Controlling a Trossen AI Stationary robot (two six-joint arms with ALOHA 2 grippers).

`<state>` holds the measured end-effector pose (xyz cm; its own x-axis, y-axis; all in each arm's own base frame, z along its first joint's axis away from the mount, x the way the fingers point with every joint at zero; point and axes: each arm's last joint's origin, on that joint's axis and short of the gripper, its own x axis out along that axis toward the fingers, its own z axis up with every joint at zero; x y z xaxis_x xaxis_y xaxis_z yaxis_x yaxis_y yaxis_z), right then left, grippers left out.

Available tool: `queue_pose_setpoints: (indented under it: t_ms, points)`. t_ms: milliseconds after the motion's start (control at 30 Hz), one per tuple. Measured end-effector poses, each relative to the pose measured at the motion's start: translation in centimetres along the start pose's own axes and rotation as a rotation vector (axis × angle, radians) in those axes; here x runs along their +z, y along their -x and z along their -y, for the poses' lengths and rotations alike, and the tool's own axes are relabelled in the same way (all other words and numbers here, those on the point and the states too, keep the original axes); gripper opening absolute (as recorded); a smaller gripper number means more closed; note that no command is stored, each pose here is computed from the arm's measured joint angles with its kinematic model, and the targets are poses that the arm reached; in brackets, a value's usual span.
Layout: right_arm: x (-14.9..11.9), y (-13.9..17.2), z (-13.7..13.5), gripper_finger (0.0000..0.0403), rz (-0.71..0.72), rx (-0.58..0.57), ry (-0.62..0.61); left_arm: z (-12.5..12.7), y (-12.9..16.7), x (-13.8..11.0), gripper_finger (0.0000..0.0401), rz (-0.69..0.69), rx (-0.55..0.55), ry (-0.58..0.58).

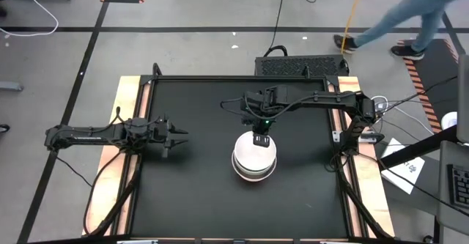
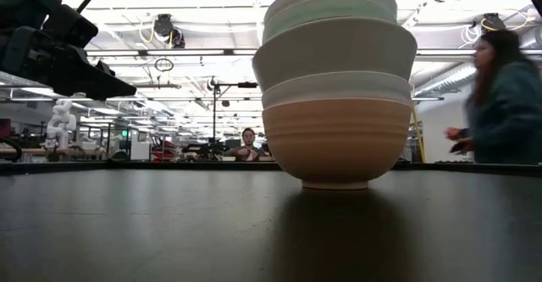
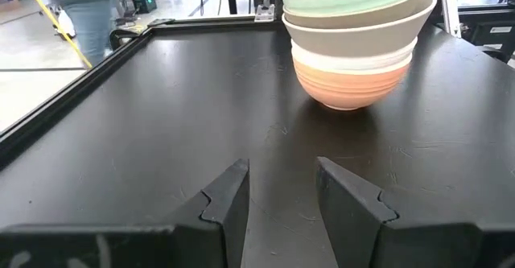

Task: Nest bowls inside each other
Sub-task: Stack the white bowl on the light green bowl

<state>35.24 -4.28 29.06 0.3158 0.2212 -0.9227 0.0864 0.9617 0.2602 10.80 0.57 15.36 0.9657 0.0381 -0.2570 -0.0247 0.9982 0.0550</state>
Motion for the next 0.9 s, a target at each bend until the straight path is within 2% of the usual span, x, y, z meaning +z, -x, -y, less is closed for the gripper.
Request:
queue_pose_setpoints:
  t_ms: [700,900]
  points:
    - [-0.5,-1.2,0.3,0.0000,-0.027,0.024,-0.022,0.0,0.0,0.0,0.0145,0.001,0.000,-0.002]
    - [-0.4,-1.2,0.3,0.0025,-0.017,0.026,-0.019,0.0,0.0,0.0,0.0145,0.001,0.000,0.000]
